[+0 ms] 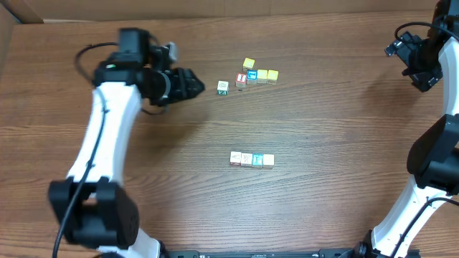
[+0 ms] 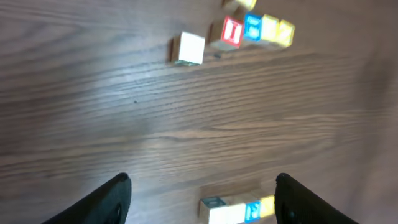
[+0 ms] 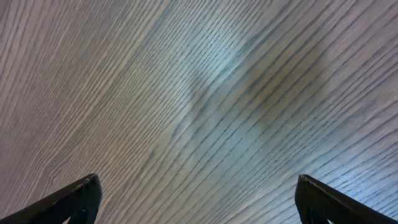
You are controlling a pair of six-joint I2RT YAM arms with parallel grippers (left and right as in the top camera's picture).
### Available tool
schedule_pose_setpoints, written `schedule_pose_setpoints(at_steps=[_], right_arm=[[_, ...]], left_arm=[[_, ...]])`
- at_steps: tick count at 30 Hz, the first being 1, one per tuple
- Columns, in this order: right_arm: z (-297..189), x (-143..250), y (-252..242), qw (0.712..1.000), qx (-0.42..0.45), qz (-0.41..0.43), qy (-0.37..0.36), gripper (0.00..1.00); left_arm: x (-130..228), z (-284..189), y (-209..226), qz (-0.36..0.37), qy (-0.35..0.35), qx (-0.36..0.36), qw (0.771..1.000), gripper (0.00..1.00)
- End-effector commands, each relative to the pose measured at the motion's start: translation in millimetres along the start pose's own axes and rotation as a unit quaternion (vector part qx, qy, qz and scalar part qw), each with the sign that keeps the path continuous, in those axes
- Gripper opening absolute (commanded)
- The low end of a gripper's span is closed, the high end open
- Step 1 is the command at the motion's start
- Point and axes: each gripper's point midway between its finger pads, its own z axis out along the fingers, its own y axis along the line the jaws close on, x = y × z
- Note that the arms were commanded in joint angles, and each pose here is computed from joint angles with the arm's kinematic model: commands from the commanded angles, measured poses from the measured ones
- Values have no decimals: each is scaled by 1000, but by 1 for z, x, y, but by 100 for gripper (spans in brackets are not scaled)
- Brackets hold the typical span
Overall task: Flip 5 blocks
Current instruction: 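Move the left gripper to the back cluster and grasp the red M block, then lift the red M block and rotate it with the left gripper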
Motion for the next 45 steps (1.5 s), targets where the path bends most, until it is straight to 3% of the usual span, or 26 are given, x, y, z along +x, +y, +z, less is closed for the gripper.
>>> schedule_pose_setpoints(at_steps=[1, 7, 12, 17, 25, 29, 45], right_arm=[[-15, -6, 3, 1000, -10, -3, -17, 100], [-15, -6, 3, 1000, -10, -3, -17, 100], [-15, -6, 3, 1000, -10, -3, -17, 100], [-15, -6, 3, 1000, -10, -3, -17, 100], [-15, -6, 3, 1000, -10, -3, -17, 100], [-15, -6, 3, 1000, -10, -3, -17, 100], [-15, -6, 3, 1000, -10, -3, -17, 100]], left_arm=[[-7, 25, -14, 27, -4, -60, 998, 68], [-30, 39, -42, 82, 2, -150, 985, 69], [-42, 53, -38, 90, 10, -193, 977, 80], [-42, 73, -29, 87, 21, -193, 977, 71], [-39, 113, -13, 86, 42, -201, 975, 67], [-40, 136, -5, 86, 45, -202, 975, 58], [-44, 182, 14, 96, 38, -215, 971, 51]])
